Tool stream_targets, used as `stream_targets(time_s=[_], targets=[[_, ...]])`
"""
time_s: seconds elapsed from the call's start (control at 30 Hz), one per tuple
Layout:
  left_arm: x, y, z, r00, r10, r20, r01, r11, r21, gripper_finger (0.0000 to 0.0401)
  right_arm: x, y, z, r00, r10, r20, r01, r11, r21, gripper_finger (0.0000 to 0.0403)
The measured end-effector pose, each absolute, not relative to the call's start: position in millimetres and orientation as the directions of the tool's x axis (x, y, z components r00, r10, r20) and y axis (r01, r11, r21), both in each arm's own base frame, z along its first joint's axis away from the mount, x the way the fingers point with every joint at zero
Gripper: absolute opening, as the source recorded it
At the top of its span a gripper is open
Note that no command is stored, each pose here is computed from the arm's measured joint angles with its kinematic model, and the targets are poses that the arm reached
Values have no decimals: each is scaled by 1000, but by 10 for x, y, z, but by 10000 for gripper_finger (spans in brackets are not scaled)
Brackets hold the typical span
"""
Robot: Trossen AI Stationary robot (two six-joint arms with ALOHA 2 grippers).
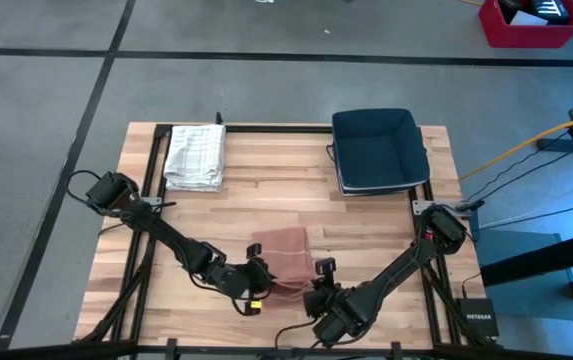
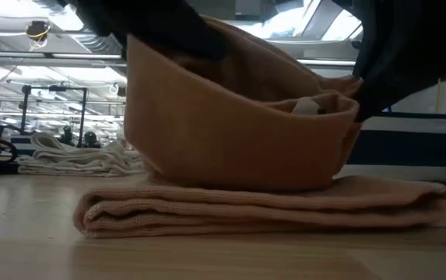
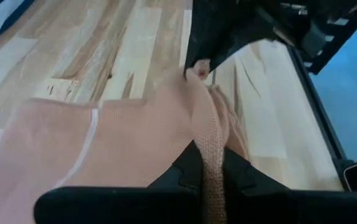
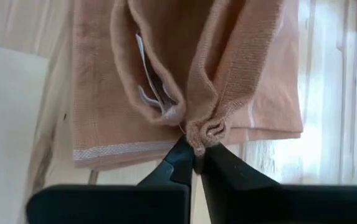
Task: Fold towel
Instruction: Fold the brown towel on the table, then put the brown towel on the top center of the table
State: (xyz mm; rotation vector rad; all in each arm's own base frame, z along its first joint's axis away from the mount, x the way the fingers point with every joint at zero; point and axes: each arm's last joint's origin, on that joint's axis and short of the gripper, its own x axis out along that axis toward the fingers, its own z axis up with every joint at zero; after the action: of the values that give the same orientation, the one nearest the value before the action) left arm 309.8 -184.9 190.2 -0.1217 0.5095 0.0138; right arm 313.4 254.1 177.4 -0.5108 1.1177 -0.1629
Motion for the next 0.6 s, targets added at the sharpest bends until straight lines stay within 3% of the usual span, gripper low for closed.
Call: stream_targets(time_s=[0.2, 0.4, 0.6], targets=[[3094, -1861, 1897, 864, -58, -499, -7, 992, -126, 25, 3125, 2541, 1762, 408, -347, -844, -147, 888, -436, 60], [3083, -1890, 1902, 864, -82, -497, 14, 990, -139, 96, 3117, 2555, 1751, 378, -306, -873, -168, 905, -390, 121], [3069, -1911, 1903, 849, -136, -511, 64, 986, -155, 148, 3103, 2565, 1740, 336, -261, -905, -198, 920, -338, 146]])
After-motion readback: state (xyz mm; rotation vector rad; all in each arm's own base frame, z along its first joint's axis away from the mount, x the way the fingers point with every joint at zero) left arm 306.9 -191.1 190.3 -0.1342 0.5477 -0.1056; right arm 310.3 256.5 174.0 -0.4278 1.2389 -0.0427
